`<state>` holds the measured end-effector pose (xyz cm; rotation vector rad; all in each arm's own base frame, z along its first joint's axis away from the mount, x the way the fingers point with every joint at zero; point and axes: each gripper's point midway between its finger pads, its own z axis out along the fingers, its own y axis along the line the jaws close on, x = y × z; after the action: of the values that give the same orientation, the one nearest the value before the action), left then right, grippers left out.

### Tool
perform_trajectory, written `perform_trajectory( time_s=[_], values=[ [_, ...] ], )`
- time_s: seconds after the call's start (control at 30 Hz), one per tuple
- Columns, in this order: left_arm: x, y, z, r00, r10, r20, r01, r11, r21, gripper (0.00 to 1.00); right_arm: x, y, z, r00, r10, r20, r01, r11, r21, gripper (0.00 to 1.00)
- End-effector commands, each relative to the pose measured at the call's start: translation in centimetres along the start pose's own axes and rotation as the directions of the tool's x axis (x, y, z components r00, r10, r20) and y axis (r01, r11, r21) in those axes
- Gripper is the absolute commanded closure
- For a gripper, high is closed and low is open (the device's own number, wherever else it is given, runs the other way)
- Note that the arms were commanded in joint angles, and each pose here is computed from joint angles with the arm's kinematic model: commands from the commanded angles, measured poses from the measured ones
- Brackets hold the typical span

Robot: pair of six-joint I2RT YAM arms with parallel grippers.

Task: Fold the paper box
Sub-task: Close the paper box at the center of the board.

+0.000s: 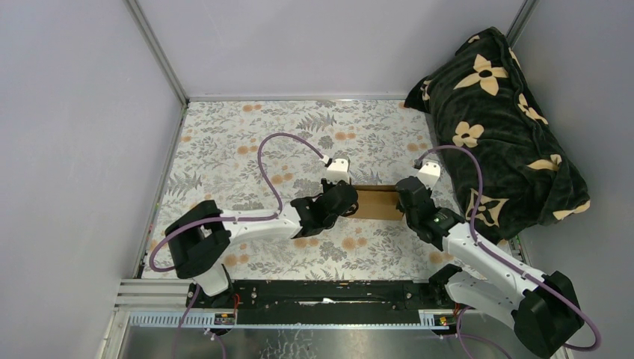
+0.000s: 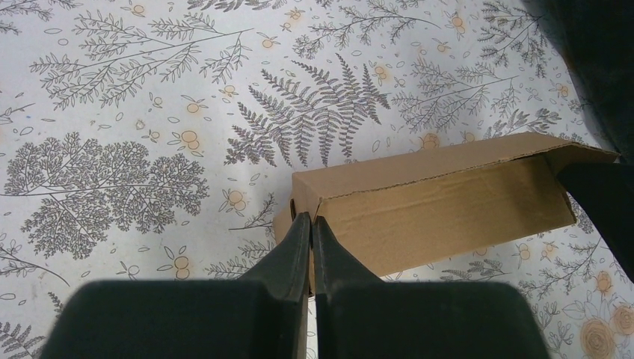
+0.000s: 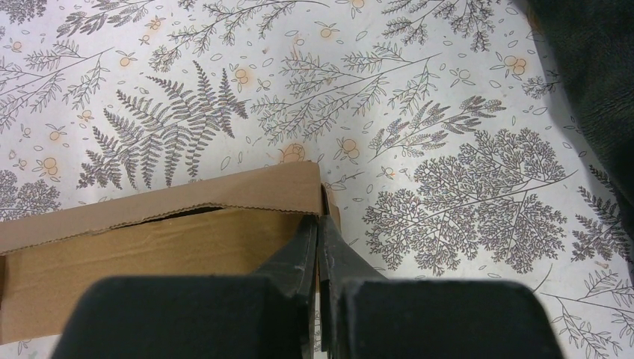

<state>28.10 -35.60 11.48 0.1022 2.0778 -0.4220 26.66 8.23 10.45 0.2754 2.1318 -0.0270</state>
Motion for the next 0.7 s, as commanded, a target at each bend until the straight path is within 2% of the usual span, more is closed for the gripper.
perform_trajectory(
  time_s=[0.0,0.13,0.43,0.53,0.67],
  values=[
    [4.0,-0.2,-0.9,0.994,0.033,-0.101,-0.03,0.999,0.029,0.95,2.7,0.6,-0.4,0.996,-0.003,-0.089,-0.001,0.999,-0.044,1.0],
    [4.2,0.0,-1.1,0.994,0.034,-0.1,-0.032,0.999,0.023,0.95,2.7,0.7,-0.5,0.996,0.001,-0.091,-0.006,0.999,-0.054,1.0],
    [3.6,0.1,-1.3,0.995,0.045,-0.085,-0.044,0.999,0.013,0.95,2.0,1.1,-1.3,0.997,0.02,-0.072,-0.027,0.995,-0.096,0.88],
    [3.4,0.1,-1.2,0.995,0.049,-0.082,-0.049,0.999,0.007,0.95,1.7,1.1,-1.5,0.997,0.025,-0.068,-0.032,0.994,-0.103,0.83],
    [3.2,0.1,-1.2,0.996,0.053,-0.078,-0.053,0.999,0.001,0.95,1.3,1.1,-1.9,0.998,0.033,-0.056,-0.04,0.993,-0.114,0.7]
  ],
)
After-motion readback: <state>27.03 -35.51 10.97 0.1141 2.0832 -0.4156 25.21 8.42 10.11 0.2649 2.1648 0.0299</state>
